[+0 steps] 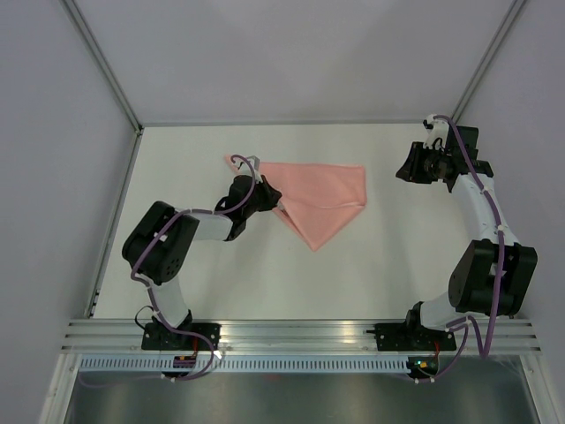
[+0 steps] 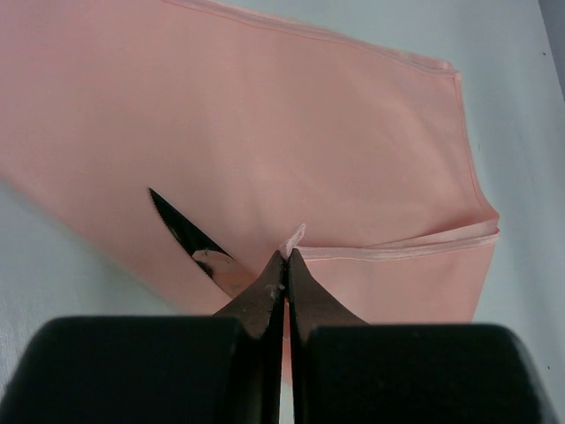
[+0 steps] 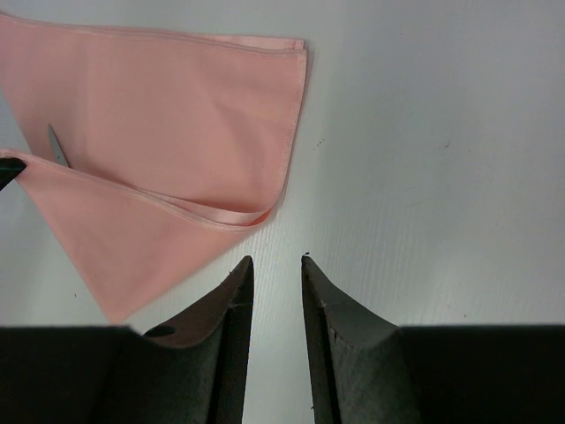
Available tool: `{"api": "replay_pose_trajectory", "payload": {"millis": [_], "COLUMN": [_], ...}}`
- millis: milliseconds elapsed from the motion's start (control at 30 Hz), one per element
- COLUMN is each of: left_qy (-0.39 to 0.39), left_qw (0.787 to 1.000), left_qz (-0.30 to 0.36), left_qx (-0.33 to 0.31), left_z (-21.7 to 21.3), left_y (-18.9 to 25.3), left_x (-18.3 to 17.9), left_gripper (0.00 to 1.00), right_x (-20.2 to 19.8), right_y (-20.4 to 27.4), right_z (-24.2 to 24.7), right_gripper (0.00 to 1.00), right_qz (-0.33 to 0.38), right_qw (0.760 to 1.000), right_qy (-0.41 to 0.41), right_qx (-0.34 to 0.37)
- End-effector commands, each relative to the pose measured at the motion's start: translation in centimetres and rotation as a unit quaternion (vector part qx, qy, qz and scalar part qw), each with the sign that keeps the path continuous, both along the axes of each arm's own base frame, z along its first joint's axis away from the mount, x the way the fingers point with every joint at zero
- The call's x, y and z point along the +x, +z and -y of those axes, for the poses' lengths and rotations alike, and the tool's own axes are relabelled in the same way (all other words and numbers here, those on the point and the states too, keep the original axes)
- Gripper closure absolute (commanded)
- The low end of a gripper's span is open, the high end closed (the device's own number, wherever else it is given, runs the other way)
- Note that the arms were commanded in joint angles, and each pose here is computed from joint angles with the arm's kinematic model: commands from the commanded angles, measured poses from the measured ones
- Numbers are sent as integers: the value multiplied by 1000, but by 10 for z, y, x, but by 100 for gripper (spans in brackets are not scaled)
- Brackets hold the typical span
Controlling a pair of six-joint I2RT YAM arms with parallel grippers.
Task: Fold the napkin, place the utensils inside, and roll it up
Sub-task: Fold the napkin at the center of the board.
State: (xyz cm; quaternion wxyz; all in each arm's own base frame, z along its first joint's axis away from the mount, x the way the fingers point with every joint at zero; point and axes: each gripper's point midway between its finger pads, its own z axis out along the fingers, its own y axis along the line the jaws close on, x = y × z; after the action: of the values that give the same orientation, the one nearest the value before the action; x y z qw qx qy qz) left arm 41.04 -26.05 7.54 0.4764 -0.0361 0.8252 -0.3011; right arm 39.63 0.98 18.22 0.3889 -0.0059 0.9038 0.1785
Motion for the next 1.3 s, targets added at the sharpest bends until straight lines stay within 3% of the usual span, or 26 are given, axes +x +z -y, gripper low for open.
{"api": "replay_pose_trajectory", "payload": {"millis": [0, 500, 700, 767, 800, 1000, 1267], "left_qy": [-1, 5, 5, 5, 6, 26, 108], "left_qw": [999, 997, 997, 997, 997, 997, 993], "left_qz": [-19, -49, -51, -54, -53, -30, 12], "left_qx": [-34, -58, -59, -61, -62, -71, -41], "left_z": [6, -14, -17, -18, -19, -33, -79], "left_y": [3, -12, -14, -15, -14, 1, 35], "left_x": [8, 23, 28, 29, 30, 34, 49], "left_gripper": [98, 98, 93, 89, 81, 55, 49], "right_x": [1, 0, 0, -1, -1, -2, -2], "right_y": [10, 5, 4, 3, 3, 2, 2], "right_z": [-2, -3, -2, -3, -3, -3, -5], "right_gripper": [66, 66, 66, 66, 66, 66, 66], "right_qz": [16, 9, 11, 10, 10, 9, 8], "right_qw": [1000, 1000, 1000, 1000, 1000, 1000, 1000], "right_qy": [5, 7, 15, 16, 16, 18, 21], "right_qx": [4, 6, -3, -2, -2, -1, 1]}}
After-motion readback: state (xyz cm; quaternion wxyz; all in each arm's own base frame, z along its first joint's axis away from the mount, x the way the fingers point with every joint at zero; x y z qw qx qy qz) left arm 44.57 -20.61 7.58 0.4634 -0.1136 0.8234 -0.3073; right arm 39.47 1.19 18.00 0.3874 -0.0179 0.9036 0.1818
